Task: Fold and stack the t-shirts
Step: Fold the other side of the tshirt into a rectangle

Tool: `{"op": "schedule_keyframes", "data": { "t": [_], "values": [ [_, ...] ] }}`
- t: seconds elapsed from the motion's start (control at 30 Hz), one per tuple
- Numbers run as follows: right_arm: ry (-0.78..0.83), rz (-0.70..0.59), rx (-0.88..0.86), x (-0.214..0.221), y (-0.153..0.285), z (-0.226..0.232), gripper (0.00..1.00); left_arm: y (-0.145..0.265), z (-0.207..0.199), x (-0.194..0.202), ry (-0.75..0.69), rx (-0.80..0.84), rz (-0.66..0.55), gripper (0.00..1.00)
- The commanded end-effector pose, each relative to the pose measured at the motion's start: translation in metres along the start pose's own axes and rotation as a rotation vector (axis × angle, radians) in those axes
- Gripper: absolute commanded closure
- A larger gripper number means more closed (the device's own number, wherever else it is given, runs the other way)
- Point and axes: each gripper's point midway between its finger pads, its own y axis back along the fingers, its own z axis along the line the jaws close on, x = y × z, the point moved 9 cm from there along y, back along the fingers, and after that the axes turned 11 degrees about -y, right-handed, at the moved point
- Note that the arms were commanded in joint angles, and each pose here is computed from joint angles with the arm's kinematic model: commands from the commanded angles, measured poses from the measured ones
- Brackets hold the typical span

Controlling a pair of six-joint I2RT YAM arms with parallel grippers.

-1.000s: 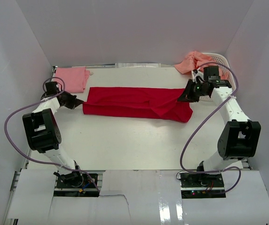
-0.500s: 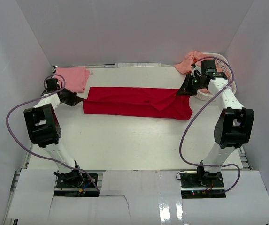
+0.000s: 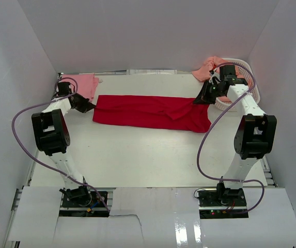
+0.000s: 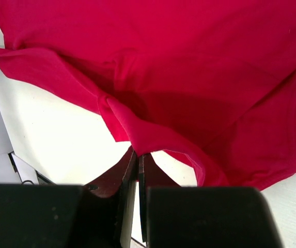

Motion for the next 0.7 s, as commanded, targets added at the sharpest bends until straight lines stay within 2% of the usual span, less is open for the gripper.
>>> {"op": "schedule_keyframes", "data": {
  "t": [0.0,0.67],
  "values": [
    [0.028,-0.046,-0.032,-0.014,0.006,0.01,0.92,-0.001,-0.016,-0.002,-0.043,0.016,-0.012,1.0],
    [0.009,-0.038,-0.019,-0.029,-0.01,0.005,0.92,0.004,-0.016,-0.011,-0.002,-0.022,-0.044,1.0]
  ]
}}
